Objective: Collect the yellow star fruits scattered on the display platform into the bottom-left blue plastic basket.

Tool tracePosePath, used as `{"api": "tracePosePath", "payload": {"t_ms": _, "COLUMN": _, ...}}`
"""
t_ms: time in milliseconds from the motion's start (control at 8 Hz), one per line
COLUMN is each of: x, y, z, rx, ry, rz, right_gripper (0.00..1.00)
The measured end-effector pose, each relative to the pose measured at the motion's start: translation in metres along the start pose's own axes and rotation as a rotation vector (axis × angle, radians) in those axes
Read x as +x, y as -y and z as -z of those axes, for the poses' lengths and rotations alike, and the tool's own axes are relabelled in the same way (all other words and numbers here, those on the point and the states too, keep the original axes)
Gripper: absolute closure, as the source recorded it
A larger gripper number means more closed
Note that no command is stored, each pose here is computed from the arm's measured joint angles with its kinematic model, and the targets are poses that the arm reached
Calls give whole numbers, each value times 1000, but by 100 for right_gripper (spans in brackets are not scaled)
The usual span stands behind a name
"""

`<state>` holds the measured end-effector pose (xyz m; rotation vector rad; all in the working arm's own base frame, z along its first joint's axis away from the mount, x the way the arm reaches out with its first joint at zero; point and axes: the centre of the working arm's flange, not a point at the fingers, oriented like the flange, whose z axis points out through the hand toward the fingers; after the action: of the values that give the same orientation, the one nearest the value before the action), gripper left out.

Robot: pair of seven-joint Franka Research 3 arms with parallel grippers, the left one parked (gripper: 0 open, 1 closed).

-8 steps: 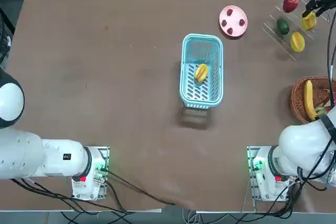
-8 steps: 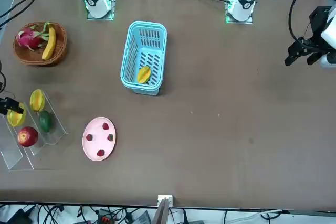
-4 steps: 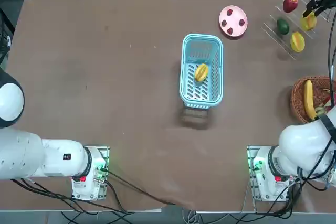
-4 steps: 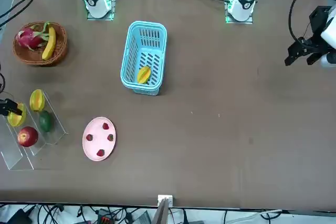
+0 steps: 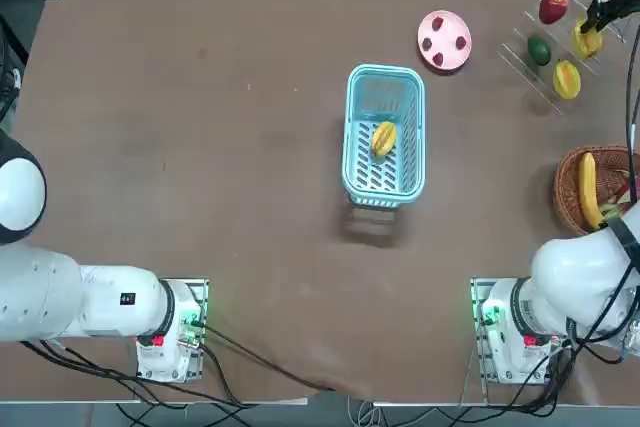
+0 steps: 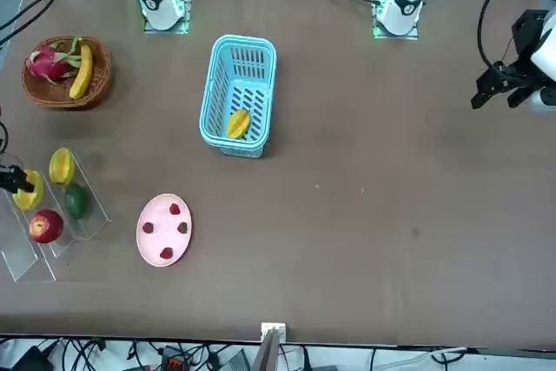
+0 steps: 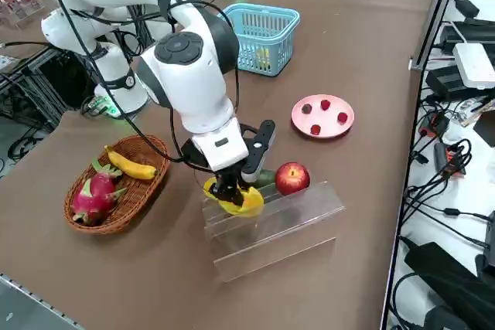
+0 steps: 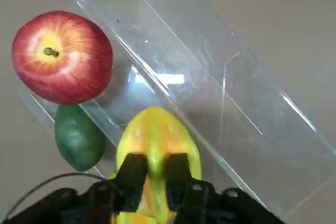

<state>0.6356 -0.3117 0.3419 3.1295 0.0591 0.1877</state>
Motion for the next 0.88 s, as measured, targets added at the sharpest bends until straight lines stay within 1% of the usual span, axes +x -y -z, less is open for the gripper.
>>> {"api": "tracePosePath", "payload": {"t_ms": 375, "x": 3, "y": 3, "z": 2, "rx": -1, "ry": -4, "rz": 6, "right_gripper": 83}}
{"api": "tracePosePath", "payload": {"t_ms": 500, "x": 5, "y": 4, "z": 5, "rx": 5, "ry": 6, "rz": 9, "right_gripper": 83}}
{"api": "tracePosePath", "payload": {"t_ms": 625, "x": 7, "y": 7, "z": 14, "rx": 18, "ry": 36, "rz": 17, "right_gripper": 83}}
{"api": "tracePosePath", "payload": {"t_ms": 875, "x": 11, "y": 11, "z": 60, "rx": 38, "ry": 112, "rz": -4, "right_gripper": 83}}
